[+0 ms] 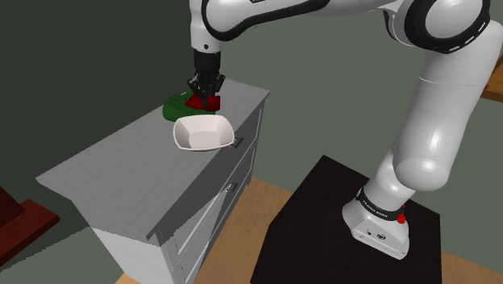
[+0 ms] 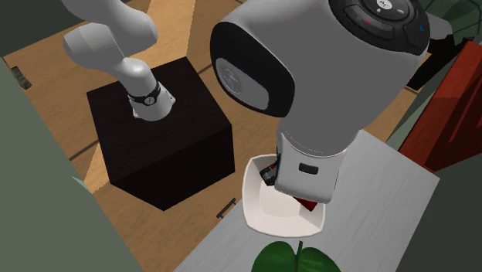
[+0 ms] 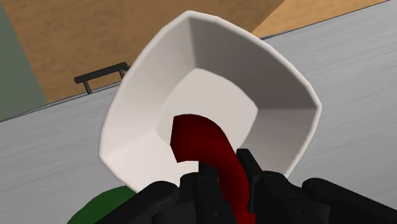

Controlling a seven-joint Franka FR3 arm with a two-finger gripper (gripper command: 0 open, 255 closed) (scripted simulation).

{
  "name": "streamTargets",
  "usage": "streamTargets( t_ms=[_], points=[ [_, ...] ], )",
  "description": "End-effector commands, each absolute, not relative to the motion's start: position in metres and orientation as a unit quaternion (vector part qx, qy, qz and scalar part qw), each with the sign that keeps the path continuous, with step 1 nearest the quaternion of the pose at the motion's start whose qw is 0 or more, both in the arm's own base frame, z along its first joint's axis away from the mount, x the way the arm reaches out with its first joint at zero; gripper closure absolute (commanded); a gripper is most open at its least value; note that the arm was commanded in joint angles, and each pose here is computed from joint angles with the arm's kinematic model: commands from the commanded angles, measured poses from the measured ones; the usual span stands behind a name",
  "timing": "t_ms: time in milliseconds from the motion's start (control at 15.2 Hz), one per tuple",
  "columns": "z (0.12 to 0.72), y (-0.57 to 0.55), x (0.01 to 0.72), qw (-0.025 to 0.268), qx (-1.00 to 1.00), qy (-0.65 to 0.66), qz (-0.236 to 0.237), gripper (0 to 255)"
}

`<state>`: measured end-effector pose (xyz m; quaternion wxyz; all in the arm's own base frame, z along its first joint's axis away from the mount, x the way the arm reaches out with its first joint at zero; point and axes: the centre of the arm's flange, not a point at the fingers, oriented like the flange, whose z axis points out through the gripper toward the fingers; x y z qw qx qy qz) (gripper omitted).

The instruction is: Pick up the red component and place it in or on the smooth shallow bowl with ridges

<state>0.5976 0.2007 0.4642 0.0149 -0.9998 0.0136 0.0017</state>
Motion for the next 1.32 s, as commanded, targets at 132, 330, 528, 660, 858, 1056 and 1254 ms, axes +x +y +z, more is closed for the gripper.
streamTargets(
  t_ms=[132, 330, 528, 660, 858, 1056, 1254],
  points=[
    [0.444, 0.198, 0.599, 0.015, -1.0, 0.013, 0.002, 255],
    [0.429, 0.198, 0.599, 0.015, -1.0, 0.013, 0.002, 255],
    [0.413, 0.198, 0.599, 0.015, -1.0, 0.013, 0.002, 255],
    [0.402, 0.198, 0.599, 0.015, -1.0, 0.013, 0.002, 255],
    [0.385, 0.198, 0.599, 0.015, -1.0, 0.013, 0.002, 255],
    [0.385, 0.198, 0.599, 0.015, -1.0, 0.013, 0.002, 255],
    [0.385, 0.198, 0.599, 0.015, -1.0, 0.013, 0.002, 255]
  ],
)
